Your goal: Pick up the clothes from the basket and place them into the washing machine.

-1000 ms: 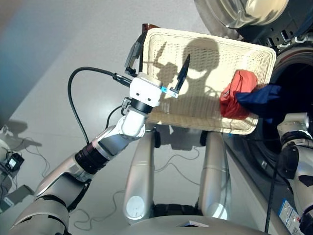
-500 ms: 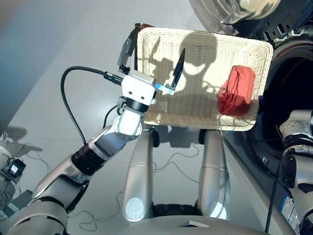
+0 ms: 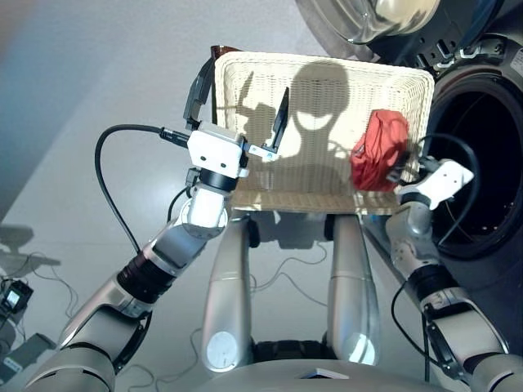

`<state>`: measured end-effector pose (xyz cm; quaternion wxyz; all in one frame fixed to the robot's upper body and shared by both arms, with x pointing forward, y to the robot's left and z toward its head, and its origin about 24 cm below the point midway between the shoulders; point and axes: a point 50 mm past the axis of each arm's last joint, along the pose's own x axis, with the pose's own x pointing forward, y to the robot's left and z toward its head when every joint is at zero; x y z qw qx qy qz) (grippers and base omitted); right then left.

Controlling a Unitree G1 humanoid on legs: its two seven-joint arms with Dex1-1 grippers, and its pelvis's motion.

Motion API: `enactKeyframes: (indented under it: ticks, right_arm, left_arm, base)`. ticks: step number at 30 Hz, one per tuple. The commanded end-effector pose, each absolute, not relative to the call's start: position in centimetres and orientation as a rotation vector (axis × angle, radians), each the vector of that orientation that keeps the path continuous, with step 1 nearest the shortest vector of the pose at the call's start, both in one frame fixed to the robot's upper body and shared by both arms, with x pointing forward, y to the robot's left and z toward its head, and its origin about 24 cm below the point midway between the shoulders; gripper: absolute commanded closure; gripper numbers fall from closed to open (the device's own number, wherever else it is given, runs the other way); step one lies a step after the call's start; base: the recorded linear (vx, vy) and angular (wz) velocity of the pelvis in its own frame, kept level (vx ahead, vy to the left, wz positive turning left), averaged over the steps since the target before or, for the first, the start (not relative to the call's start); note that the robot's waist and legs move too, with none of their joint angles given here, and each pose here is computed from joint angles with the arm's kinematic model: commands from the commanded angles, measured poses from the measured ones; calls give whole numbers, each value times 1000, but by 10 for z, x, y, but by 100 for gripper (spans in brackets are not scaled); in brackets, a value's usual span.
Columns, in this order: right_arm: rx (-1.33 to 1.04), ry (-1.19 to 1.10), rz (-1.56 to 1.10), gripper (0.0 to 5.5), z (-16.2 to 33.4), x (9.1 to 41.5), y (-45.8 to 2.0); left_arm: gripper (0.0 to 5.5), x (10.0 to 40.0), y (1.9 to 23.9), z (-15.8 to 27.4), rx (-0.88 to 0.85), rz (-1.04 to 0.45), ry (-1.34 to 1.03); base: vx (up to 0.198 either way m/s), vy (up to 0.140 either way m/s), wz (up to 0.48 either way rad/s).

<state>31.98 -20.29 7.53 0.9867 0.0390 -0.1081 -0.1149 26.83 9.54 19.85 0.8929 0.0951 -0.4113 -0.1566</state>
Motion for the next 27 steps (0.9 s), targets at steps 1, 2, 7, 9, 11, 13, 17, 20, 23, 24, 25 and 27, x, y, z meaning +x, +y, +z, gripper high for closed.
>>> enactKeyframes:
  ticks: [1,2,7,9,11,13,17,20,23,24,25,27]
  right_arm:
    - [-39,-346,-53,0,106,325,-181]
    - [-46,-349,-38,0,107,328,-176]
    - [-90,-339,-32,0,111,339,-165]
    - [-108,-292,-87,0,107,349,-169]
    - [-112,-277,-103,0,106,353,-170]
    - [-123,-219,-150,0,99,359,-179]
    - [-108,-99,-255,0,86,369,-198]
    - [-101,-32,-306,0,80,372,-208]
    - [-111,9,-344,0,77,374,-217]
    - [-111,9,-344,0,77,374,-217]
    - [-121,20,-352,0,77,374,-220]
    - [-117,36,-371,0,76,374,-225]
  left_arm:
    - [0,248,90,220,139,-392,-1006]
    - [0,247,90,221,138,-394,-1010]
    - [0,246,87,222,109,-406,-1011]
    - [0,244,85,221,80,-418,-1004]
    - [0,244,84,222,69,-421,-1007]
    - [0,243,81,224,54,-432,-1009]
    - [0,242,78,226,26,-450,-1012]
    - [0,242,75,228,20,-461,-1017]
    - [0,242,76,229,19,-458,-1020]
    - [0,242,76,229,19,-457,-1020]
    - [0,241,76,230,20,-456,-1021]
    - [0,242,76,230,20,-452,-1019]
  base:
    - [0,0,0]
    - [0,0,0]
    - [0,0,0]
    - [0,0,0]
    - [0,0,0]
    - [0,0,0]
    - [0,0,0]
    - [0,0,0]
    - [0,0,0]
    - [0,0,0]
    - [0,0,0]
    - [0,0,0]
